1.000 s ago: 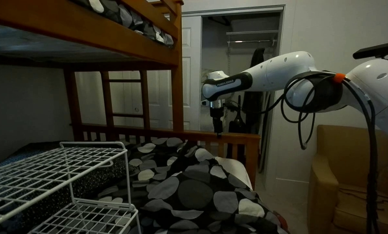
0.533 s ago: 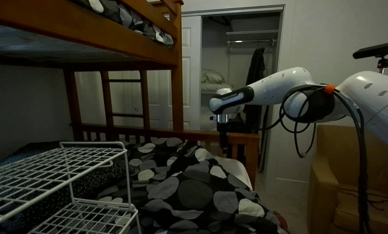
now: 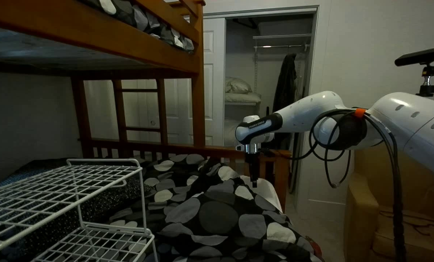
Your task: Pick up the bottom right corner of the black comforter and unfold it diagonally, pick up the lint roller and put it on top of the black comforter
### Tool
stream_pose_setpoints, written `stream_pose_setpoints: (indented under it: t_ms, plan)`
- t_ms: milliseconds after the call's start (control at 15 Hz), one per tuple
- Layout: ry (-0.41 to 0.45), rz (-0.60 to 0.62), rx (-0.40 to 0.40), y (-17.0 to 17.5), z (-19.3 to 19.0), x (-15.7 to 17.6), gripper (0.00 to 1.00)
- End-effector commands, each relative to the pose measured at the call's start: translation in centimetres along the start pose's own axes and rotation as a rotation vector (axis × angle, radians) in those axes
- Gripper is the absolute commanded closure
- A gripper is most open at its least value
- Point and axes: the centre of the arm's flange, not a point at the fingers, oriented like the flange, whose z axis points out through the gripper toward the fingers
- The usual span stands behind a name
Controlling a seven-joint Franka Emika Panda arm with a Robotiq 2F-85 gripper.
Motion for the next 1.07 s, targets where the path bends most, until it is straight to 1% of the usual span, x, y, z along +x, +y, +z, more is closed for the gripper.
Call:
stream_pose_setpoints:
  t_ms: [0,267,533,667,1000]
  plan:
    - [-0.010,0.063,-0.004,1.4,1.9,0.5,0.00]
    - [-0.004,0.153,-0.019,1.8,3.3,2.2,0.00]
    - [0.038,0.235,-0.044,1.9,4.3,4.8,0.00]
    - [0.063,0.251,-0.029,1.7,4.7,6.4,0.00]
    - [0.161,0.255,0.064,-0.2,4.2,9.8,0.00]
